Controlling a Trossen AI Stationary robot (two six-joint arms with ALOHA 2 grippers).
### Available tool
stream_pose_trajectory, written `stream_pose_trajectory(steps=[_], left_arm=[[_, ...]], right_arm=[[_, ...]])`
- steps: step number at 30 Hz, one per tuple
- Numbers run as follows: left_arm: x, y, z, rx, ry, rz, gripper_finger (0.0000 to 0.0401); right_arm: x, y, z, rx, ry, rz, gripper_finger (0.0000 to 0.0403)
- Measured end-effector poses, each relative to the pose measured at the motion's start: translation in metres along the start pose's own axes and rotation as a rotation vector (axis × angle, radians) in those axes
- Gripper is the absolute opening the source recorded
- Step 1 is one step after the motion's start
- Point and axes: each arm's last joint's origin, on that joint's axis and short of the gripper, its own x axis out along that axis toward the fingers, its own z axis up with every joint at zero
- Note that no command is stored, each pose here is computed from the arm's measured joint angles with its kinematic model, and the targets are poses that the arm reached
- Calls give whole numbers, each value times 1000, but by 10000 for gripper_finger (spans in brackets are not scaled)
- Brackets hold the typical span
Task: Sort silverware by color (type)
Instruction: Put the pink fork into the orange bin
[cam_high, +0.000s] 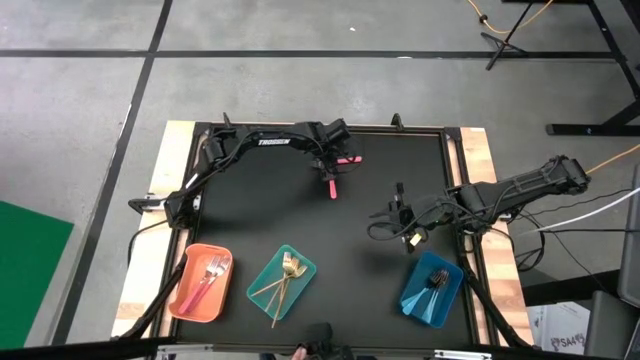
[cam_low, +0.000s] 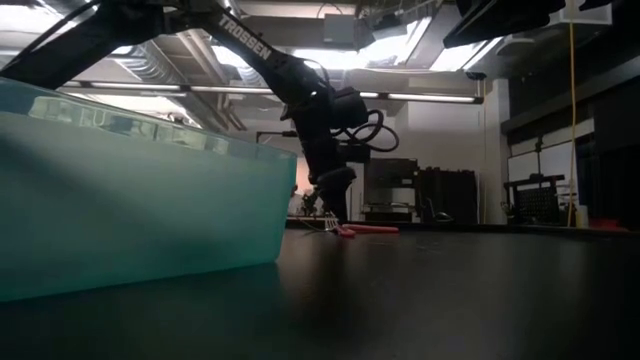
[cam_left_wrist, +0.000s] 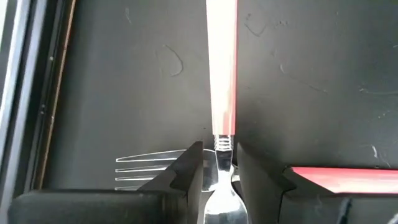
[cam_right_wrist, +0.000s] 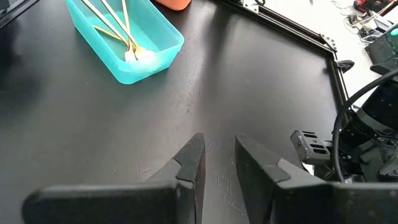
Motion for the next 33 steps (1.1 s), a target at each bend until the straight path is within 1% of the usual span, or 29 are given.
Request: stream_pose_trajectory(steps=[6, 17, 21, 29, 33], left_arm=[[0, 0, -1, 74, 5, -4, 93], [0, 0, -1, 85, 10, -7, 93], [0, -1, -2, 169, 21, -15, 93], [0, -1, -4, 298, 27, -49, 93], [0, 0, -5, 313, 22, -63, 93]], right_arm=[[0, 0, 0, 0, 0, 0, 76], [0, 0, 0, 0, 0, 0, 76], [0, 0, 0, 0, 0, 0, 76], [0, 0, 0, 0, 0, 0, 76], [0, 0, 0, 0, 0, 0, 76]])
